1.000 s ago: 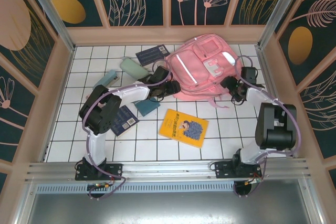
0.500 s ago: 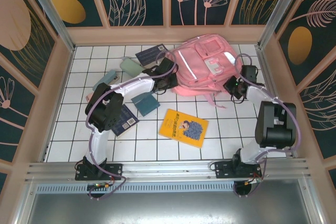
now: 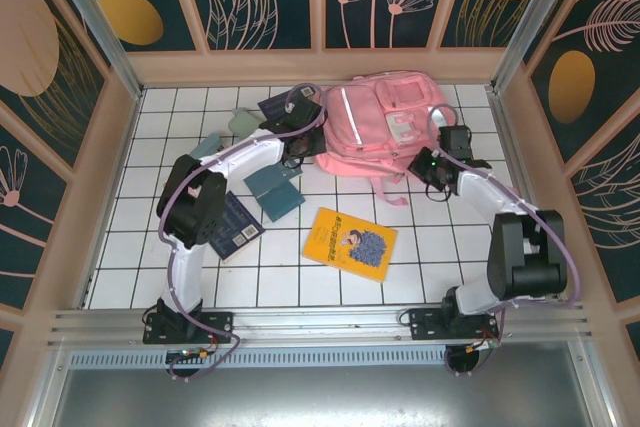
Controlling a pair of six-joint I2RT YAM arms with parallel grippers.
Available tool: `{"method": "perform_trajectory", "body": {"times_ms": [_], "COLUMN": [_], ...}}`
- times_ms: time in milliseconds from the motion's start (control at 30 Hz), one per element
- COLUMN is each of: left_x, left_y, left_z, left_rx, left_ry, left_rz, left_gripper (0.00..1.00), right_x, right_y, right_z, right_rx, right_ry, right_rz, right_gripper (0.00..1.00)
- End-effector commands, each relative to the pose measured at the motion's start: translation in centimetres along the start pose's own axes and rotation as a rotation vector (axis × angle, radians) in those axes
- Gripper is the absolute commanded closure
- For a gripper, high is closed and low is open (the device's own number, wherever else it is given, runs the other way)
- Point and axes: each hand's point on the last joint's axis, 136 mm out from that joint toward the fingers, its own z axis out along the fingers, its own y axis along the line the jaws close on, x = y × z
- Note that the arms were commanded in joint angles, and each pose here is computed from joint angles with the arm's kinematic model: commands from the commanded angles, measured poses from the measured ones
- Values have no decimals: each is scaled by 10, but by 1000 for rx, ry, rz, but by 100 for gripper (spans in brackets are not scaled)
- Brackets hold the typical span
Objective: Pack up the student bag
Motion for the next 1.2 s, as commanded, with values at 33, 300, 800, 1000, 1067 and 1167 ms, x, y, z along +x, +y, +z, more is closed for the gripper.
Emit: {"method": "perform_trajectory", "body": {"times_ms": [33, 300, 800, 1000, 1067, 1167], "left_x": [-32, -48, -4, 42, 57, 79], "left_y": [18, 20, -70, -113, -126, -142], "left_z": [24, 40, -46, -41, -37, -26], "left_rx": [-73, -133, 220, 323, 341, 368], "left_ry": [-123, -173, -177, -132, -114, -67], "left_rz": [50, 119, 292, 425, 477, 539], "left_gripper": [100, 82, 47, 53, 55, 61], "right_x": [-2, -4, -8, -6, -5, -5], "right_y": [-16, -22, -7, -1, 0, 2], "right_z": [32, 61, 58, 58, 58, 59], "right_rx": [65, 110, 53, 23, 13, 6], "right_ry": [-13, 15, 27, 40, 48, 51], "right_rz": [7, 0, 18, 33, 37, 43], "right_gripper": [100, 100, 100, 100, 100, 100]}}
